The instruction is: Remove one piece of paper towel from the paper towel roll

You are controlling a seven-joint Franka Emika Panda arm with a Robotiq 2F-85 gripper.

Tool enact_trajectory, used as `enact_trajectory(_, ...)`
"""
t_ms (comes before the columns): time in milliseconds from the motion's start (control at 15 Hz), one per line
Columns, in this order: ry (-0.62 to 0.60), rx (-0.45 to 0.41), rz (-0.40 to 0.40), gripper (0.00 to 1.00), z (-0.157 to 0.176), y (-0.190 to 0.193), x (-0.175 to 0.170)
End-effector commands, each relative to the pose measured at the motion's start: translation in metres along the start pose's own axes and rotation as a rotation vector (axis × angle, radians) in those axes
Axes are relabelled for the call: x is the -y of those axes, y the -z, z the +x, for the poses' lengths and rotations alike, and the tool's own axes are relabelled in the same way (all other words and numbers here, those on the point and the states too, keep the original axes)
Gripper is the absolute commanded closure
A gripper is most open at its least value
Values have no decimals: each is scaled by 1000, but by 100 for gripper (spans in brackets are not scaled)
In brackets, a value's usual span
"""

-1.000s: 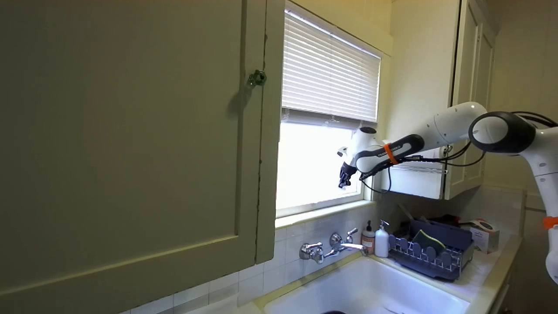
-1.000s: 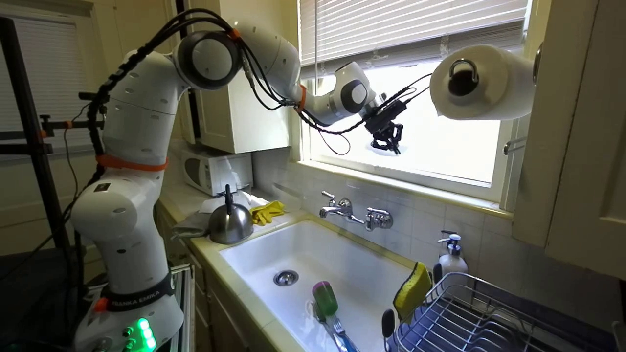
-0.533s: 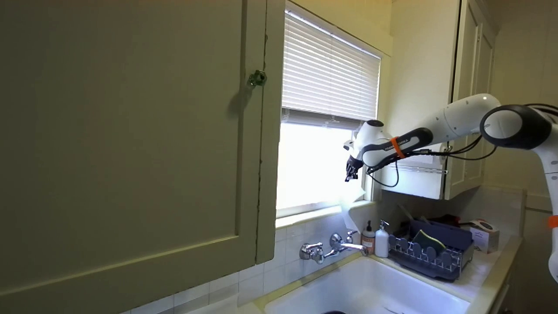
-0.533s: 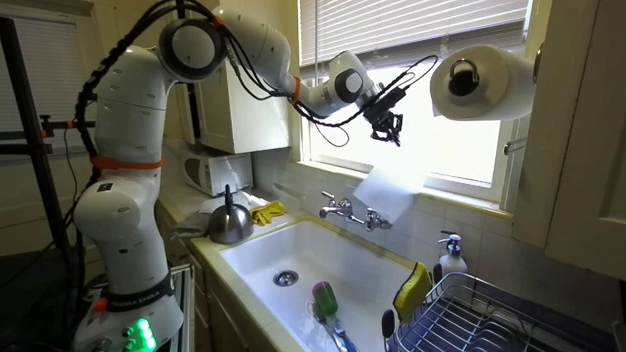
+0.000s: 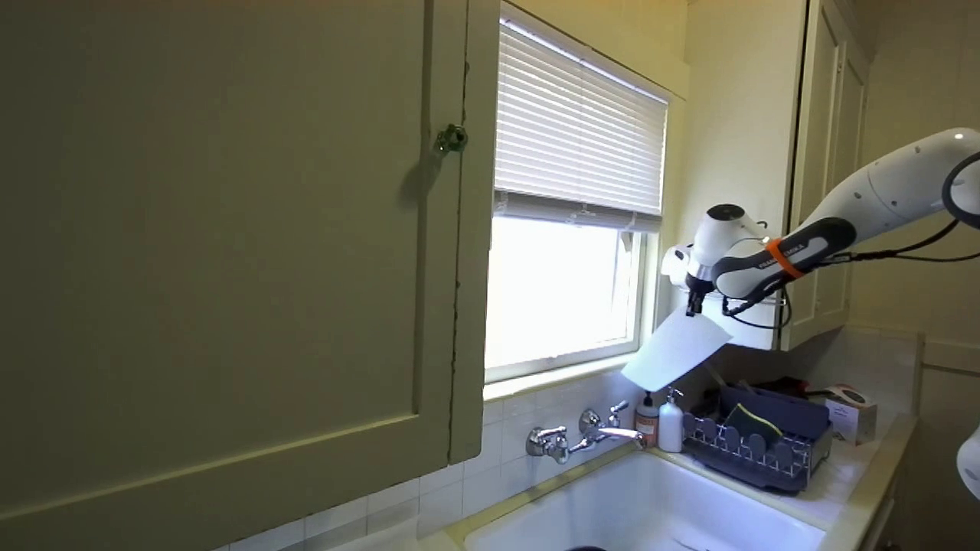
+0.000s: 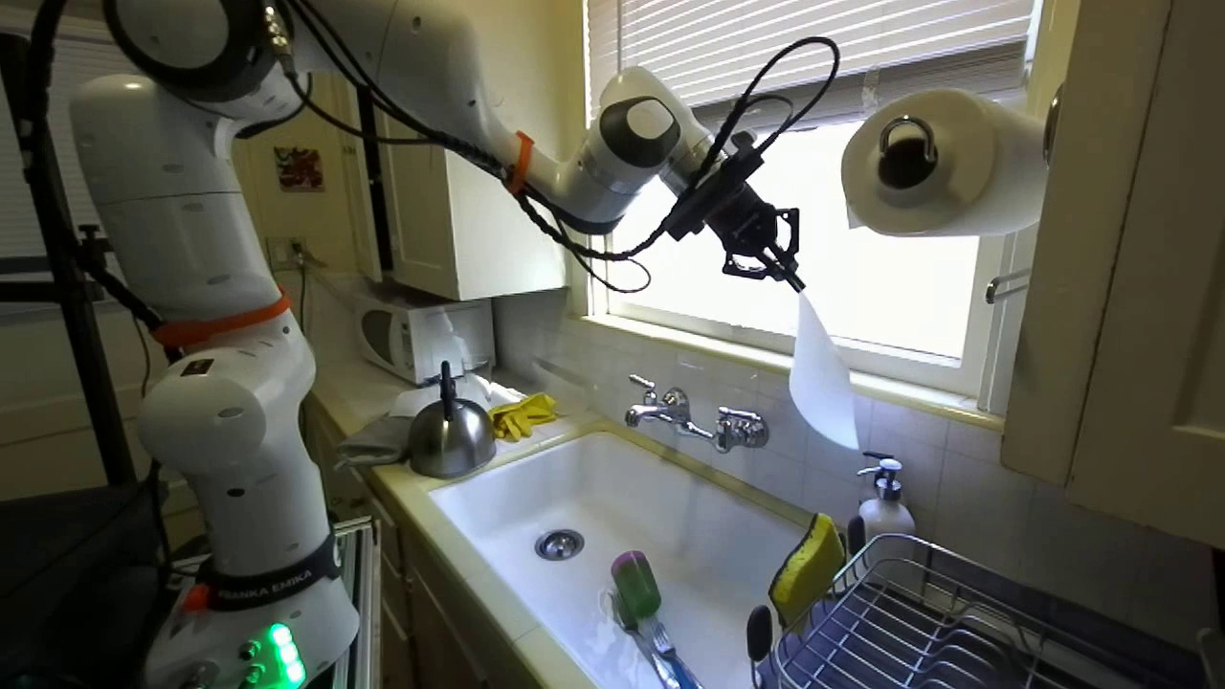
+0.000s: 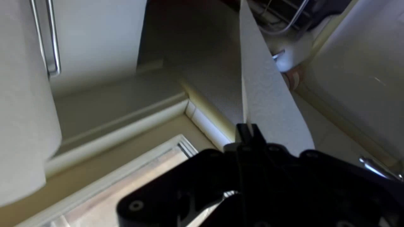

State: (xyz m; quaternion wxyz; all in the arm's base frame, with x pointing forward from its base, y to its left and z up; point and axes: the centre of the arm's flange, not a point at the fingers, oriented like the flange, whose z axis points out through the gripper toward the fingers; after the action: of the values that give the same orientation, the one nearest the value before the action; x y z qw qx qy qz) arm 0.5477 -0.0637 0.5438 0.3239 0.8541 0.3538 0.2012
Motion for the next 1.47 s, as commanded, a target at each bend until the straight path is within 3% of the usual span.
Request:
enact_trajectory(0, -142, 136, -54, 100, -59, 9, 35)
enact_trajectory(200, -261, 252, -100, 100, -88, 8, 47)
enact_trajectory(333, -365, 309, -113, 100, -91, 7, 51)
enact_trajectory(400, -291, 261, -89, 99, -87, 0, 32)
enact_trajectory(600, -348, 288, -98, 100, -89, 3, 38)
enact_trajectory(667, -412, 345, -130, 100, -91, -3, 33)
enact_trajectory(1000, -685, 448, -199, 100, -161, -13, -2)
enact_trajectory(1400, -961, 563, -326, 100, -211, -10, -40)
